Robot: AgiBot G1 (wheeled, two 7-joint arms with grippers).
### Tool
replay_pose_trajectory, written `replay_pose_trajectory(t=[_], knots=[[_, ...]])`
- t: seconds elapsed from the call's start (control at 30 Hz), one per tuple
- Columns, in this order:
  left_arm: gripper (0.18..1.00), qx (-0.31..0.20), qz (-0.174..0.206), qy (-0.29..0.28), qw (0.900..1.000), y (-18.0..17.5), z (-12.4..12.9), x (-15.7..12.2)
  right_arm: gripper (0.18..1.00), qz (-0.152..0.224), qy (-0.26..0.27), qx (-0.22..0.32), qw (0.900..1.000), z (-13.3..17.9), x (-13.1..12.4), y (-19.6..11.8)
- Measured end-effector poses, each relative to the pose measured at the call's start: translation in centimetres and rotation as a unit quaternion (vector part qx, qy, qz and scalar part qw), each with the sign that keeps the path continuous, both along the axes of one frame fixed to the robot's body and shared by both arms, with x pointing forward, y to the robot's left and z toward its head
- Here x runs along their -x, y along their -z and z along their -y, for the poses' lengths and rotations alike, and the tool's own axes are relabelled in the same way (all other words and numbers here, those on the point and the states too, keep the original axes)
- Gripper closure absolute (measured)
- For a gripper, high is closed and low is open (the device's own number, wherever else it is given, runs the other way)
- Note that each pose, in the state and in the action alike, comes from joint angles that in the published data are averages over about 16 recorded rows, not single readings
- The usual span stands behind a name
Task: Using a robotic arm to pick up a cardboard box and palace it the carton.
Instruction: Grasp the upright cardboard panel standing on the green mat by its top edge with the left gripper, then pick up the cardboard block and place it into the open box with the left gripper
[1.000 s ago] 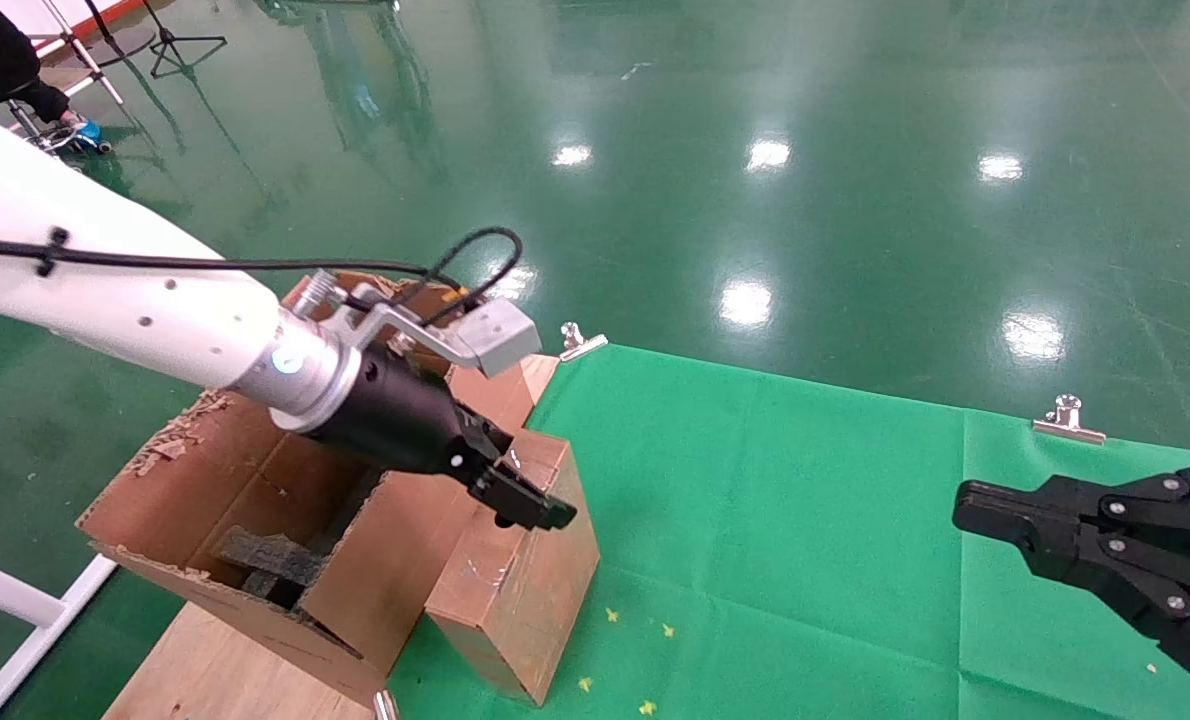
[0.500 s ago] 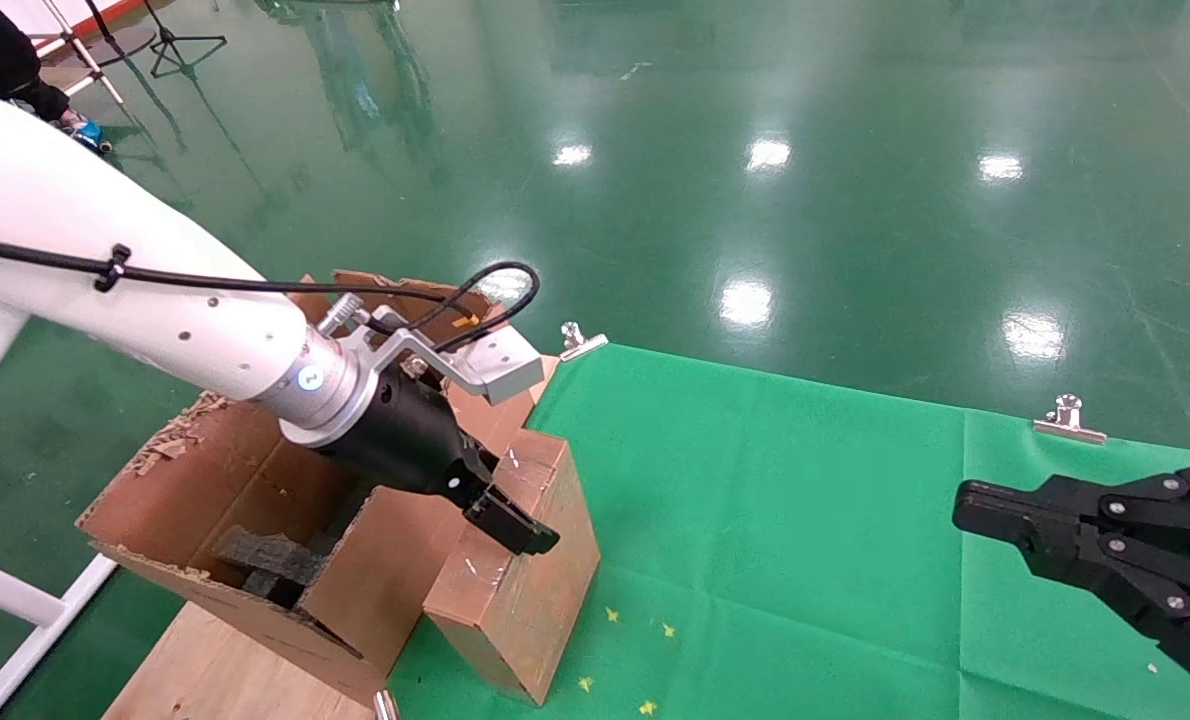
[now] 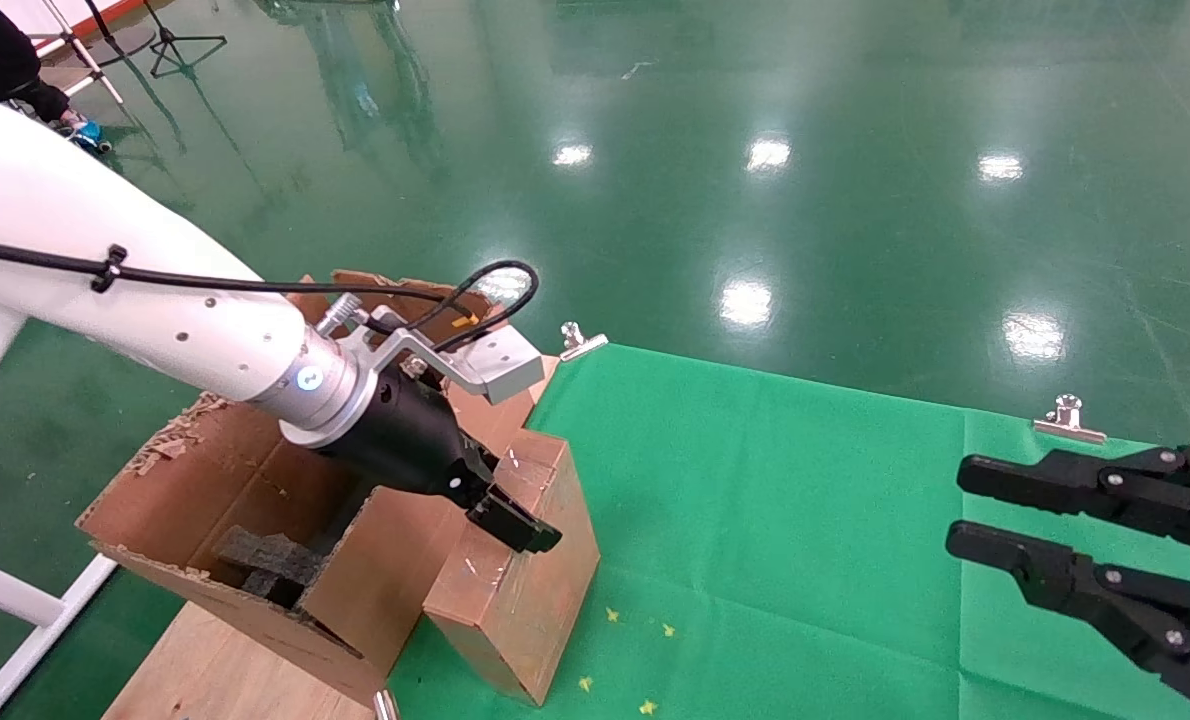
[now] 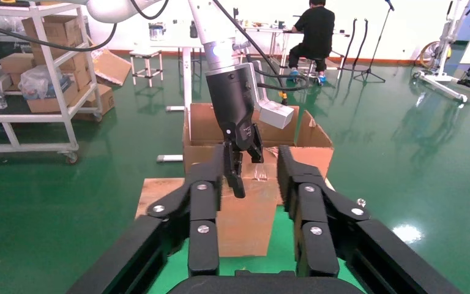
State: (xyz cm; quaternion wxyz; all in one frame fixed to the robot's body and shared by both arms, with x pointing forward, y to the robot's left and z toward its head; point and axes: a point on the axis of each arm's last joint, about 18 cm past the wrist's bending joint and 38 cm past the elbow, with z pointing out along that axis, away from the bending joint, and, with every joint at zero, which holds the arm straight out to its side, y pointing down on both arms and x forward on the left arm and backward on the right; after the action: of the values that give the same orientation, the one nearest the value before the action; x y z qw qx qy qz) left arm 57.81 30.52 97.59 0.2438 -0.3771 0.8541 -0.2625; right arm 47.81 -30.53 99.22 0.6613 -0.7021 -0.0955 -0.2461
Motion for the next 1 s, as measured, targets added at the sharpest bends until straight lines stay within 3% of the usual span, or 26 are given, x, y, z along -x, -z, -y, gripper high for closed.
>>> replay_pose_trajectory(t=[0.27,0.53,0.8,1.0], knots=[[0.341,0.002,0.003,0.001,1.0,-0.1,-0.1,-0.1,0.737,0.0,0.0,0.0,1.0,0.0,0.0,0.0],[0.525,0.018,0.036,0.019,0.999,-2.1,-0.6,0.1,0.545,0.0,0.0,0.0,1.0,0.0,0.0,0.0],[0.695,0.053,0.13,0.04,0.9893,-8.0,-2.9,1.5,0.351,0.0,0.0,0.0,1.0,0.0,0.0,0.0],[0.748,0.063,0.215,0.026,0.9743,-13.4,-6.6,3.6,0.256,0.0,0.0,0.0,1.0,0.0,0.0,0.0]])
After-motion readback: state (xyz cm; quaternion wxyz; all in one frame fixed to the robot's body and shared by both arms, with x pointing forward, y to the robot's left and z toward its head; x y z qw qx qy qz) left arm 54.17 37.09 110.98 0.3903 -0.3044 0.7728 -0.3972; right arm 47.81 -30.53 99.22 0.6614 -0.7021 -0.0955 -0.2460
